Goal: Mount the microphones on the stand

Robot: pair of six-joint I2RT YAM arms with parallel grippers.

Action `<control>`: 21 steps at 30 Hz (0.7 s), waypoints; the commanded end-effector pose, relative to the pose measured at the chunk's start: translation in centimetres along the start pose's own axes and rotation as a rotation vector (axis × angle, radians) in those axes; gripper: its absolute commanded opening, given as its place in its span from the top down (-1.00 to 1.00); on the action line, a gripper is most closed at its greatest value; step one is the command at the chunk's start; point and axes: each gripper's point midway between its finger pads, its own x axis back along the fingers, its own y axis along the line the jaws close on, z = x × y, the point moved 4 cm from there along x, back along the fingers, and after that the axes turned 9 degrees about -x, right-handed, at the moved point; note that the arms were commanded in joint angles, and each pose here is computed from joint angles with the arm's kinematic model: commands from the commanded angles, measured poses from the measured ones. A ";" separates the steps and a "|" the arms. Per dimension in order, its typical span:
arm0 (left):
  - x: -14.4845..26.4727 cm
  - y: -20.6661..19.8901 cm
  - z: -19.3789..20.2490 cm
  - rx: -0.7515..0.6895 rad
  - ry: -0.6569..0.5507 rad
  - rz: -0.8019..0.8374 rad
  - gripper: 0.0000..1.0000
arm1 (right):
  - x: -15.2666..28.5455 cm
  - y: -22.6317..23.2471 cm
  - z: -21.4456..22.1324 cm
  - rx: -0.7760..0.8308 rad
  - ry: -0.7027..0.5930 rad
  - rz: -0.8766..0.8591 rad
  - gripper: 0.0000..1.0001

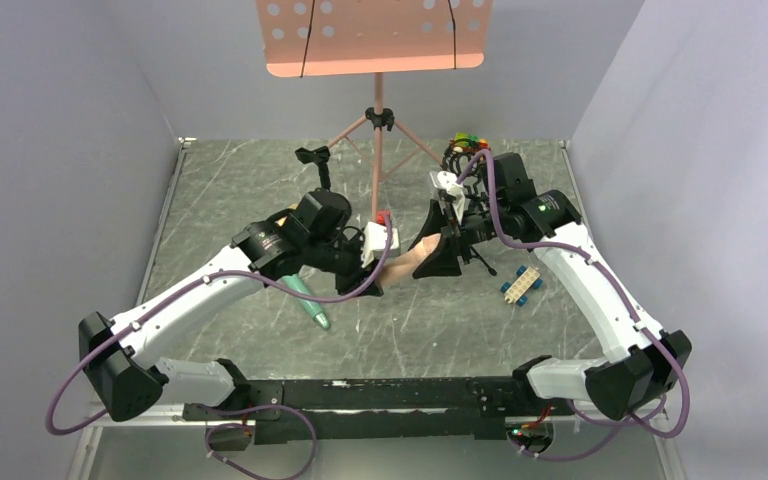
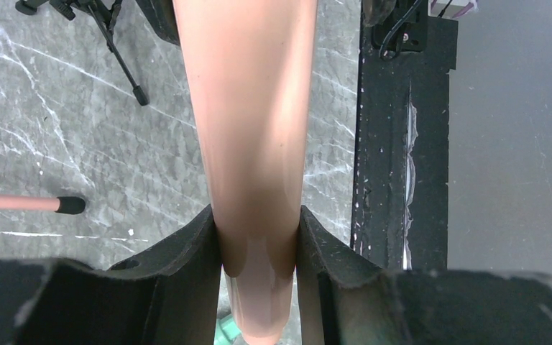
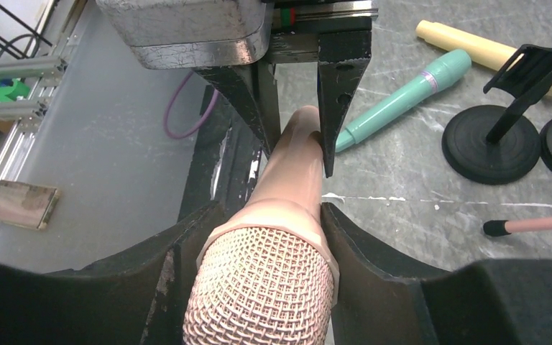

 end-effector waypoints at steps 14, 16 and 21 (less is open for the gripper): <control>4.0 0.3 -4.3 -0.079 -0.207 -0.173 -0.96 | 2.9 0.0 -1.8 0.065 -0.087 0.131 0.44; 5.7 0.7 -5.0 -0.088 -0.242 -0.246 -0.99 | 3.9 -0.3 -2.1 0.075 -0.093 0.194 0.44; 11.9 1.8 -4.8 -0.107 -0.290 -0.623 -0.99 | 7.7 0.0 -3.8 0.112 -0.132 0.383 0.43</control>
